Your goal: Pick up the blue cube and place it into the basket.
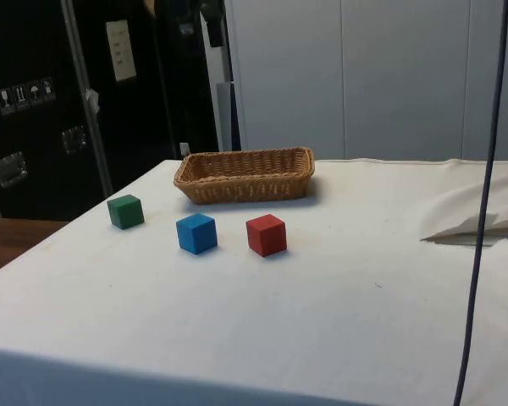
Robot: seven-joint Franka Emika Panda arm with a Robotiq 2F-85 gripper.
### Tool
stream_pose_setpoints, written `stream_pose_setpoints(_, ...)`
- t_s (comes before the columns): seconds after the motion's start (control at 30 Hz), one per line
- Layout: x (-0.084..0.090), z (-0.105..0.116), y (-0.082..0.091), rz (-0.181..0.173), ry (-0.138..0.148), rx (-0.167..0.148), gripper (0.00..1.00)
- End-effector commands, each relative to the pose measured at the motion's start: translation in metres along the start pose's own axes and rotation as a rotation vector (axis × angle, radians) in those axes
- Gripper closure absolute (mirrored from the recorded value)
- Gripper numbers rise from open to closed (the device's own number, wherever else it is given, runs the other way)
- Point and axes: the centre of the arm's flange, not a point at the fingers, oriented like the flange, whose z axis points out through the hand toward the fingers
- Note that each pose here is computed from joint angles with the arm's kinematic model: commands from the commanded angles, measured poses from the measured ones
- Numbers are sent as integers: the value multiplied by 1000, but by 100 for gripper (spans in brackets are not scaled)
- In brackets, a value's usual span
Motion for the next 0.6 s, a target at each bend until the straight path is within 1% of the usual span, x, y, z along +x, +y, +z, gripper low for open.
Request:
stream_pose_setpoints(0.0,3,1,-4,4,1,-4,0)
stream_pose_setpoints(0.17,14,14,-14,12,12,-9,0)
stream_pose_setpoints(0.2,14,14,-14,12,12,-9,0)
stream_pose_setpoints(0.23,14,16,-15,9,16,-2,0)
stream_pose_setpoints(0.27,14,16,-15,9,16,-2,0)
stream_pose_setpoints(0.3,19,20,-21,14,24,-12,0)
stream_pose_setpoints(0.4,24,25,-27,18,35,-18,0)
stream_pose_setpoints(0.43,27,27,-30,20,46,-25,0)
stream_pose_setpoints(0.57,29,31,-39,19,63,-42,0)
